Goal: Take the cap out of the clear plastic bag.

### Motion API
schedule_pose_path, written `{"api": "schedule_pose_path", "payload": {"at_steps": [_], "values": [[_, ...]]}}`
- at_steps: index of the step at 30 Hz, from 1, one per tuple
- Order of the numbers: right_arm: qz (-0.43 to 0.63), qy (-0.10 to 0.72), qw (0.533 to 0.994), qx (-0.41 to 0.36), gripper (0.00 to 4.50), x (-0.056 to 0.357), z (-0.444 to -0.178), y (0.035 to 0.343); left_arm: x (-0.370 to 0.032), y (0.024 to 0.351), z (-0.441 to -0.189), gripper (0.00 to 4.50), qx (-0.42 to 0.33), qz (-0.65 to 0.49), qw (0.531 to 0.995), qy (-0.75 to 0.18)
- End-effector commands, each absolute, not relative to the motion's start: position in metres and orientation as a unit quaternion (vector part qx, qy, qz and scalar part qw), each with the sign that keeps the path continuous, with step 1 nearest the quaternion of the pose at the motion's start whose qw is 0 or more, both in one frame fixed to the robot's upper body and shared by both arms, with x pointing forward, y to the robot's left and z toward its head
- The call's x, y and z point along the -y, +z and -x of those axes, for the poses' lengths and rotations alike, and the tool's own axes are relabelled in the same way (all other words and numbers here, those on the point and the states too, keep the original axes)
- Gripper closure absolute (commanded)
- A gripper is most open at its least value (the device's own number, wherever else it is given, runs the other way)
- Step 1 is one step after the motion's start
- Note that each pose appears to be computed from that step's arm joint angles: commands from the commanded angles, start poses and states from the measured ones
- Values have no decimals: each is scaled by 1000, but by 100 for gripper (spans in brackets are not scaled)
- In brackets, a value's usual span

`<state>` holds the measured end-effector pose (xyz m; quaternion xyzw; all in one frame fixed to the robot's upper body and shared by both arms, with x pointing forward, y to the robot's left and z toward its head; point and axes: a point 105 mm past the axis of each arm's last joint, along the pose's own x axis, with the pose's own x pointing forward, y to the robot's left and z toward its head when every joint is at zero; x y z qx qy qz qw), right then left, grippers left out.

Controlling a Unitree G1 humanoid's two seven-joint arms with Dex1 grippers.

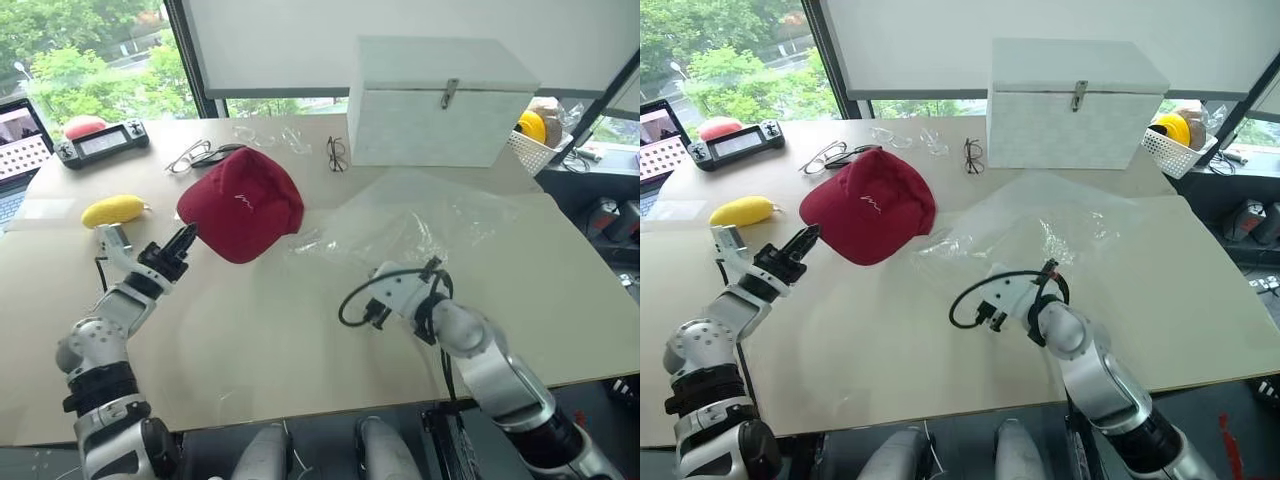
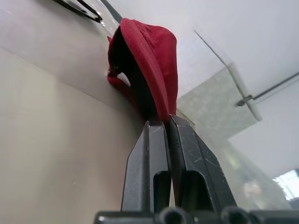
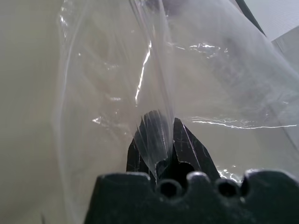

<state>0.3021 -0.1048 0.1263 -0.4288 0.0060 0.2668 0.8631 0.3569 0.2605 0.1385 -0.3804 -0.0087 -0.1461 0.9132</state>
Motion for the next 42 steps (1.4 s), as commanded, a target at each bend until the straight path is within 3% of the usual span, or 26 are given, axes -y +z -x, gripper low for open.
{"api": "schedule_pose_path", "payload": {"at_steps": [1, 3, 7, 10, 14, 15, 17, 24, 26, 30, 33, 36, 42], "values": [[433, 232, 870, 36, 450, 109, -307, 141, -271, 130, -354, 445, 3, 362, 926, -105], [441, 212, 871, 39, 450, 113, -311, 140, -284, 118, -351, 445, -3, 380, 922, -71], [443, 157, 882, 31, 339, 134, -321, 135, -326, 82, -343, 325, -32, 393, 918, 40], [441, 145, 885, 27, 224, 142, -323, 133, -326, 63, -342, 208, -69, 366, 926, 56], [428, 142, 893, 20, 107, 149, -323, 130, -325, 51, -339, 97, -79, 357, 928, 65], [426, 142, 893, 19, 50, 149, -322, 130, -325, 51, -339, 43, -77, 358, 928, 64], [419, 146, 896, 19, 3, 149, -321, 129, -323, 51, -340, 1, -76, 358, 929, 58], [385, 170, 907, 22, 3, 139, -317, 129, -315, 57, -344, 1, -69, 360, 930, 40], [297, 215, 930, 17, 3, 129, -309, 134, -316, 65, -345, 1, -59, 348, 935, 29], [129, 286, 949, 19, 3, 127, -287, 157, -310, 92, -345, 1, -36, 208, 977, -22], [39, 296, 953, 45, 3, 144, -279, 180, -308, 103, -348, 1, -29, 70, 997, -31], [-16, 224, 971, 79, 3, 188, -288, 196, -312, 106, -352, 1, -19, -12, 1000, -6], [-13, 11, 995, 93, 3, 273, -306, 195, -321, 91, -350, 1, -27, -27, 998, 40]]}}
